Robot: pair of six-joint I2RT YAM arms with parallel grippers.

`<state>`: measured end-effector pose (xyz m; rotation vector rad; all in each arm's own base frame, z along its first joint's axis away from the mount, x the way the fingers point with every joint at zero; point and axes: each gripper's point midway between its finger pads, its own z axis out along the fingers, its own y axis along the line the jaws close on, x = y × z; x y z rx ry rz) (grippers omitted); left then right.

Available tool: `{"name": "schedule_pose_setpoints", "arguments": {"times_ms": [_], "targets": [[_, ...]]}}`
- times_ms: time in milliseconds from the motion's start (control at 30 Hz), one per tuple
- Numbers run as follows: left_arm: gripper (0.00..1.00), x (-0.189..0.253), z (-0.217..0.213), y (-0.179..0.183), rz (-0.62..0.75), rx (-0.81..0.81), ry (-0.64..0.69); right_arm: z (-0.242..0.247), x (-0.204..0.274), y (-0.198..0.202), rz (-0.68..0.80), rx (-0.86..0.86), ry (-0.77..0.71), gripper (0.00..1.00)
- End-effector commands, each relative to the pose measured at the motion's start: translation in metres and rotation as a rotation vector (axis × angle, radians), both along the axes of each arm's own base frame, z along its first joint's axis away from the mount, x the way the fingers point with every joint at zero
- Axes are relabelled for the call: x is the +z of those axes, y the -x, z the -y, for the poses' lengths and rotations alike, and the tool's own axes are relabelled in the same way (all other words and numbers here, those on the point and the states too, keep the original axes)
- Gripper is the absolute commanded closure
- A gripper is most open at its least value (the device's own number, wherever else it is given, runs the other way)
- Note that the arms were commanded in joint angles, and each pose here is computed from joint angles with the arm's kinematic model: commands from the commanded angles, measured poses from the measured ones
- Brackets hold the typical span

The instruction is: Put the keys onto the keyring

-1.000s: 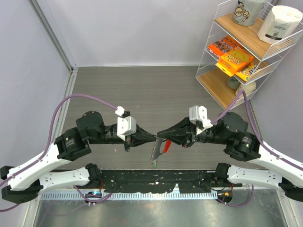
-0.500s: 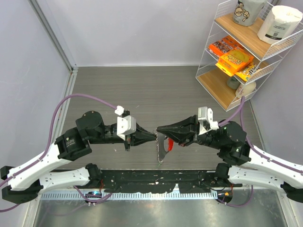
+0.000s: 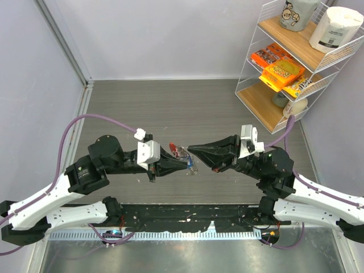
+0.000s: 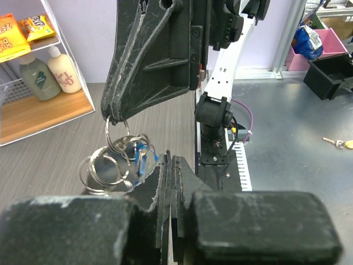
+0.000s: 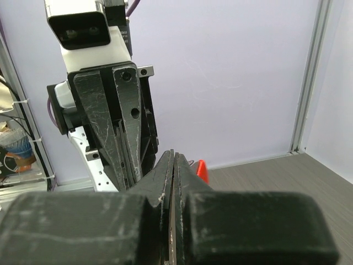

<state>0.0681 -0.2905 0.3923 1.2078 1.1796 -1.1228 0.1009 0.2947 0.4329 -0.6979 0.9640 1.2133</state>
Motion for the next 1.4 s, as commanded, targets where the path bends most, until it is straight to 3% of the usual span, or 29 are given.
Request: {"name": "schedule_pose_setpoints", "arguments": {"times_ms": [0,100,200,433,600,667,733,767,800,1200,1367], "targets": [[0.89,0.010,-0.002,0.003,0.013,-0.007,0.046,0.018,0.037,0.002,0.035,-0.027,-0.129,0.94],[0.72,0.007,-0.005,0.001,0.012,0.010,0.041,0.020,0.035,0.002,0.039,-0.036,-0.120,0.94],[0.64,0.002,-0.011,-0.003,0.014,0.050,0.031,0.023,0.035,0.001,0.040,-0.052,-0.110,0.94],[0.56,0.000,-0.028,-0.011,0.016,0.136,0.049,0.025,0.008,-0.012,0.014,-0.129,0.024,0.95],[0.54,-0.003,-0.038,-0.013,0.007,0.172,0.069,0.032,-0.039,-0.034,-0.031,-0.255,0.162,0.94],[0.44,-0.005,-0.039,-0.013,0.008,0.176,0.073,0.037,-0.059,-0.041,-0.049,-0.303,0.213,0.95],[0.22,-0.006,-0.040,-0.011,-0.023,0.176,0.082,0.042,-0.078,-0.047,-0.069,-0.343,0.255,0.94],[0.06,-0.009,-0.041,-0.011,-0.027,0.178,0.078,0.046,-0.087,-0.051,-0.077,-0.371,0.274,0.94],[0.00,-0.010,-0.041,-0.011,-0.030,0.178,0.077,0.048,-0.096,-0.053,-0.087,-0.384,0.298,0.94],[0.00,-0.030,-0.049,-0.021,-0.071,0.261,0.074,0.064,-0.153,-0.080,-0.205,-0.510,0.499,0.94],[0.00,-0.033,-0.051,-0.021,-0.080,0.268,0.071,0.058,-0.179,-0.106,-0.318,-0.504,0.567,0.94]]}}
